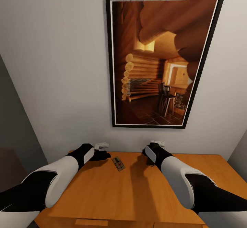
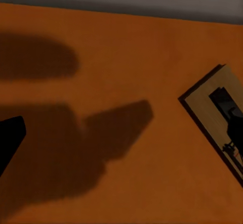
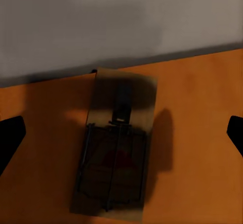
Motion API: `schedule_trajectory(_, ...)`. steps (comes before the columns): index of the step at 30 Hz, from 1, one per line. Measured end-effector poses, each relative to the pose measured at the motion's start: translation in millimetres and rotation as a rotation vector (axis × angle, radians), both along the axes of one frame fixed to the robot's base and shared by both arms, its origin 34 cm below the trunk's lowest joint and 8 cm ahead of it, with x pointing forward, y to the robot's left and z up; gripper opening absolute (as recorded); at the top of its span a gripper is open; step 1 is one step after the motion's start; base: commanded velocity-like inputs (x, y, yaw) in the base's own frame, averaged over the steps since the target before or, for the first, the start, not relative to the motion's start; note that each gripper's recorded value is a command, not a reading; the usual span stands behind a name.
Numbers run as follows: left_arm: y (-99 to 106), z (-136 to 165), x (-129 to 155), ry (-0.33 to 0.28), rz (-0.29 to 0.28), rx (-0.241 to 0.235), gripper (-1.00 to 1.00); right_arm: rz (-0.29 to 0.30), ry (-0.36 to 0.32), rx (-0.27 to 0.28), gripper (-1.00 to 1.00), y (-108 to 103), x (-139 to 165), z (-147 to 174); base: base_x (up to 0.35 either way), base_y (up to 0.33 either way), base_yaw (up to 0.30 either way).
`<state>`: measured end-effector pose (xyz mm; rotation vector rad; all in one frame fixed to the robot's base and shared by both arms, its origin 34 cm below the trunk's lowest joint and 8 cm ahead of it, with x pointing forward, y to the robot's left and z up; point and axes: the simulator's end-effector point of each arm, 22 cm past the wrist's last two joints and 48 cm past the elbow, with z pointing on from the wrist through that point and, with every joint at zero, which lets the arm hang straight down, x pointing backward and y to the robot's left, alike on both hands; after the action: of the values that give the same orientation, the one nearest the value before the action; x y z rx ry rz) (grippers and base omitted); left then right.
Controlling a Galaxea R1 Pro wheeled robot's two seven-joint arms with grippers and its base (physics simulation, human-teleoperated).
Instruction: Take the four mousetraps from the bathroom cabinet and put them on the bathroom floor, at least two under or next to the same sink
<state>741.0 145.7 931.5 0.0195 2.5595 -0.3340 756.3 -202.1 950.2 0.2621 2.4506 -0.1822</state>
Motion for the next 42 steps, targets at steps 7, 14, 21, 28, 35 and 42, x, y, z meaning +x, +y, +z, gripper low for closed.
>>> schedule_trajectory(7, 0.5, -0.4, 0.0, -0.001, 0.0, 0.002, 1.0, -0.005, 0.001, 0.013, 1.0, 1.6, -0.4, -0.8, 0.0, 0.0, 0.0)
schedule_trajectory(14, 0.0, -0.4, 0.0, -0.002, -0.001, 0.002, 1.0, -0.004, 0.012, 0.02, 1.0, 3.0, -3.1, -4.1, 0.0, 0.0, 0.0)
schedule_trajectory(21, -0.5, -0.8, -0.4, -0.001, -0.001, 0.002, 1.0, 0.002, 0.051, 0.02, 1.0, 5.3, -14.3, -17.6, 0.0, 0.0, 0.0)
schedule_trajectory(28, -0.4, -1.6, -1.0, 0.0, -0.001, 0.003, 1.0, 0.003, 0.058, 0.02, 1.0, 5.7, -16.8, -20.7, 0.0, 0.0, 0.0)
schedule_trajectory(35, 0.1, -2.3, -1.5, 0.002, -0.001, 0.004, 1.0, -0.001, 0.044, 0.019, 1.0, 5.2, -15.4, -20.3, 0.0, 0.0, 0.0)
schedule_trajectory(42, -0.5, -2.7, -1.9, 0.003, -0.002, 0.004, 1.0, -0.004, 0.035, 0.019, 1.0, 4.8, -14.1, -19.5, 0.0, 0.0, 0.0)
